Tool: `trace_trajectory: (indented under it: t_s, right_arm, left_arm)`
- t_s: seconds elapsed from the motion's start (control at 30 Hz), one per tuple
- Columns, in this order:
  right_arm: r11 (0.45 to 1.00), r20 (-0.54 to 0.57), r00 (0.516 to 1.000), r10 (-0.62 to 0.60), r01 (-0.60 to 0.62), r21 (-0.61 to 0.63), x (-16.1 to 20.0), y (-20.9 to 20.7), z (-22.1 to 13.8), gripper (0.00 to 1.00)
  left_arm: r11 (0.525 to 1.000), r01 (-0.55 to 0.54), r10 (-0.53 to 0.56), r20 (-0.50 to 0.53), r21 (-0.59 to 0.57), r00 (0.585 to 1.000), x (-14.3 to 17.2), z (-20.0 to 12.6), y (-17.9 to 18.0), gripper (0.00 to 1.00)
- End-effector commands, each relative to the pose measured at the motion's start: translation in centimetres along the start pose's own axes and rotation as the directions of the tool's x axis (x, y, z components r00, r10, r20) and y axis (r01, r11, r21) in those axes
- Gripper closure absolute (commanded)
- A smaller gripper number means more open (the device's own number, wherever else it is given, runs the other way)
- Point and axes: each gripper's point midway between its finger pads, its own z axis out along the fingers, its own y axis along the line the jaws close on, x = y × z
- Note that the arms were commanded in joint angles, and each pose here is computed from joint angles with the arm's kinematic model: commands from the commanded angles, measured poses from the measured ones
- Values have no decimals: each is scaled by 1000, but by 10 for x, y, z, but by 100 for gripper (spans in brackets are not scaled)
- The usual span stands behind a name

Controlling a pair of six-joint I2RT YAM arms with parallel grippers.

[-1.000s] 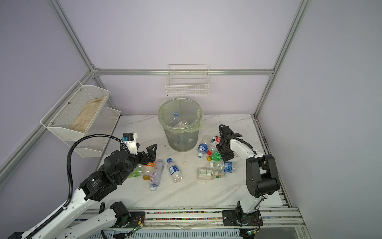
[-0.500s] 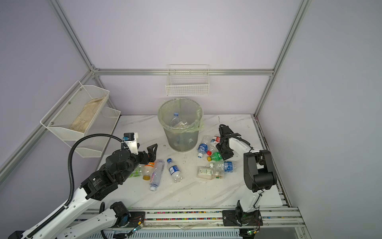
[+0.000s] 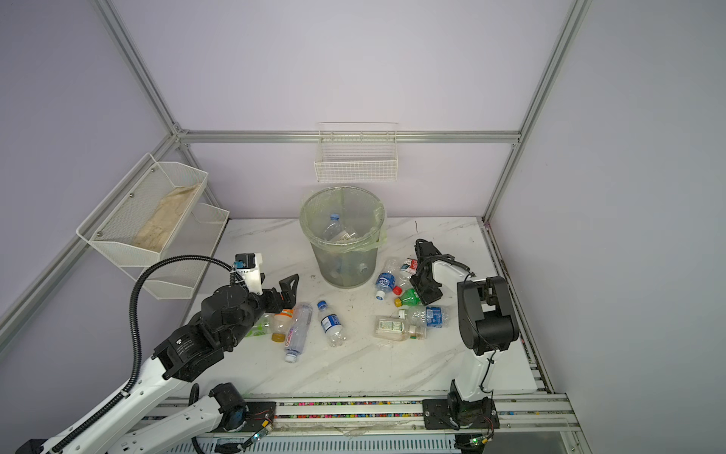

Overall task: Throw the plastic bottles in the bin
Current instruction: Pick up the plastic bottle from the middle-right of the table.

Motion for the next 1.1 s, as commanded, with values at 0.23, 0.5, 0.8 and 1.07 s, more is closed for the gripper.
trace_trajectory:
  t_s: [0.23, 0.5, 0.8, 1.07]
  right_arm:
    - [1000, 18, 1000, 19, -19, -5, -3, -13, -23, 63]
    - [988, 97, 995, 0, 15, -157, -16, 11, -76, 86]
    - [764, 322, 931, -172, 332, -552, -22, 70, -193, 100]
    - [335, 626, 765, -149, 635, -696, -3, 73, -330, 100]
  left_arm:
    - [1000, 11, -11, 4, -16, 1000, 7, -1, 6, 0]
    - [1000, 17, -17, 8, -15, 1000, 7, -2, 7, 0]
    - [1000, 18, -18, 8, -16, 1000, 7, -3, 7, 0]
    - [1000, 17, -17, 5, -17, 1000, 9, -2, 7, 0]
